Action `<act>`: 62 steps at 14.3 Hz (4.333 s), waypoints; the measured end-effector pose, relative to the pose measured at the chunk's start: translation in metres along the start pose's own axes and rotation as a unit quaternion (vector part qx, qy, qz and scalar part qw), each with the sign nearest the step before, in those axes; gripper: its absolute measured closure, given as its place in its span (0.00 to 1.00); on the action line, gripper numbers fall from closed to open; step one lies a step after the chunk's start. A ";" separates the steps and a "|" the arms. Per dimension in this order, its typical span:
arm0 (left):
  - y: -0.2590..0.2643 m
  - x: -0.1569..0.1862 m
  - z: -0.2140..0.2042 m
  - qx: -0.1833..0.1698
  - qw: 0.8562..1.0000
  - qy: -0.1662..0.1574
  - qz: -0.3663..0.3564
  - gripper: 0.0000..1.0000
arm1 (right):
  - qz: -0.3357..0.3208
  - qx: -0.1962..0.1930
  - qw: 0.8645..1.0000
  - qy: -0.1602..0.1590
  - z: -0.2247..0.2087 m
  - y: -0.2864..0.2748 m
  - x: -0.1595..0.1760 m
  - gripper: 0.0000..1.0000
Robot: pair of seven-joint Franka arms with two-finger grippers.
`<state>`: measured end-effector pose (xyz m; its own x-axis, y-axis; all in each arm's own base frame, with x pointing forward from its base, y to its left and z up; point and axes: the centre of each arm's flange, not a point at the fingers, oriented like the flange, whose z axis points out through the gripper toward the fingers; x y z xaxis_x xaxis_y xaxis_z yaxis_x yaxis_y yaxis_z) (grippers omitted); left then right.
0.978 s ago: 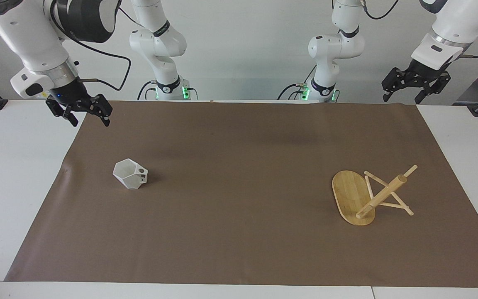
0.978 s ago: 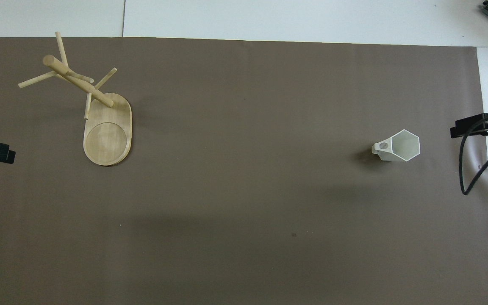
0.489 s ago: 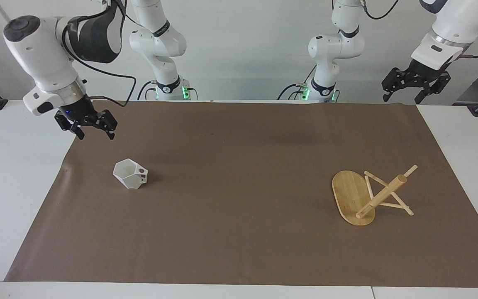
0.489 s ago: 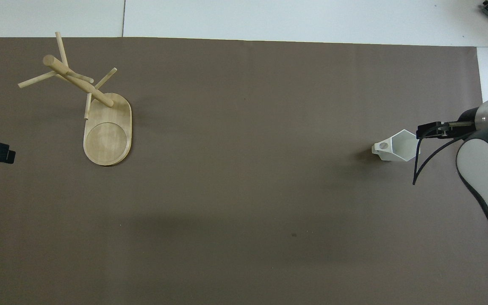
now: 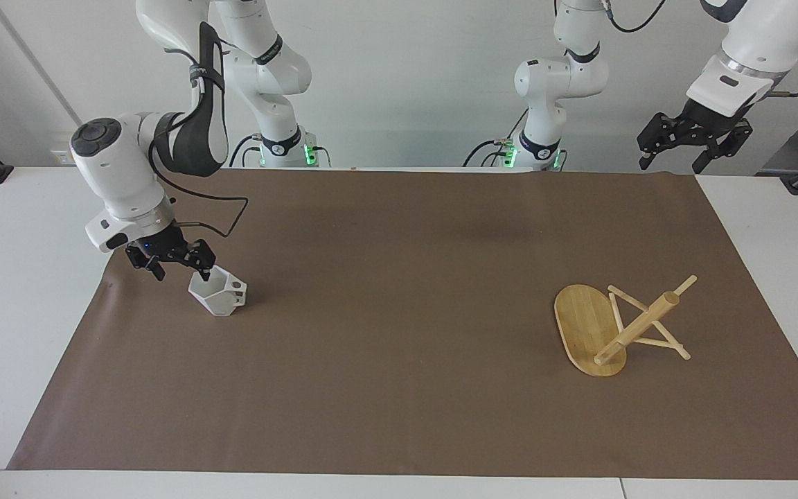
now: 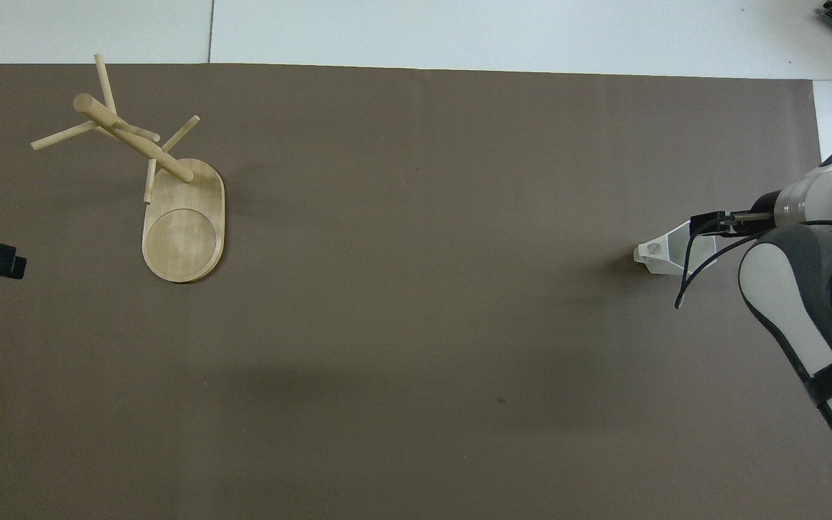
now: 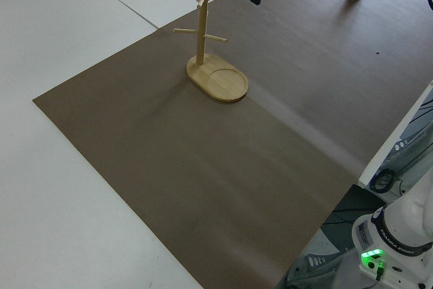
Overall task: Hang cup on rack
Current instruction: 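Close the right gripper on the white cup's handle, then lift the cup with the right gripper while the left gripper approaches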
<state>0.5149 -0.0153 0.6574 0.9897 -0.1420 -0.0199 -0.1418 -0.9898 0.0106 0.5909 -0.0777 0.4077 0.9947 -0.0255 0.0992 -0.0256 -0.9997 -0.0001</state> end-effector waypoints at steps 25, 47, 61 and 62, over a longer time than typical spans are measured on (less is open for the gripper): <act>0.000 0.000 0.000 0.000 1.000 0.000 0.000 0.00 | 0.012 0.002 1.000 -0.025 0.043 0.014 -0.020 0.46; 0.000 -0.001 0.002 0.000 1.000 -0.004 0.000 0.00 | 0.010 0.233 0.972 0.010 -0.180 -0.094 0.018 0.96; 0.021 -0.035 0.044 -0.127 0.918 -0.107 -0.361 0.00 | 0.056 0.457 0.886 -0.054 -0.232 -0.346 -0.031 0.96; 0.018 -0.035 0.048 -0.151 0.895 -0.123 -0.401 0.00 | 0.060 0.471 0.878 -0.061 -0.235 -0.348 -0.032 0.96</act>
<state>0.4765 -0.0284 0.6106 0.7309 0.5785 -0.3621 0.6608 -0.7326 0.1633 0.5444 0.2718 0.6379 0.9951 -0.0743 -0.0645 -0.0948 -0.5470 -0.8317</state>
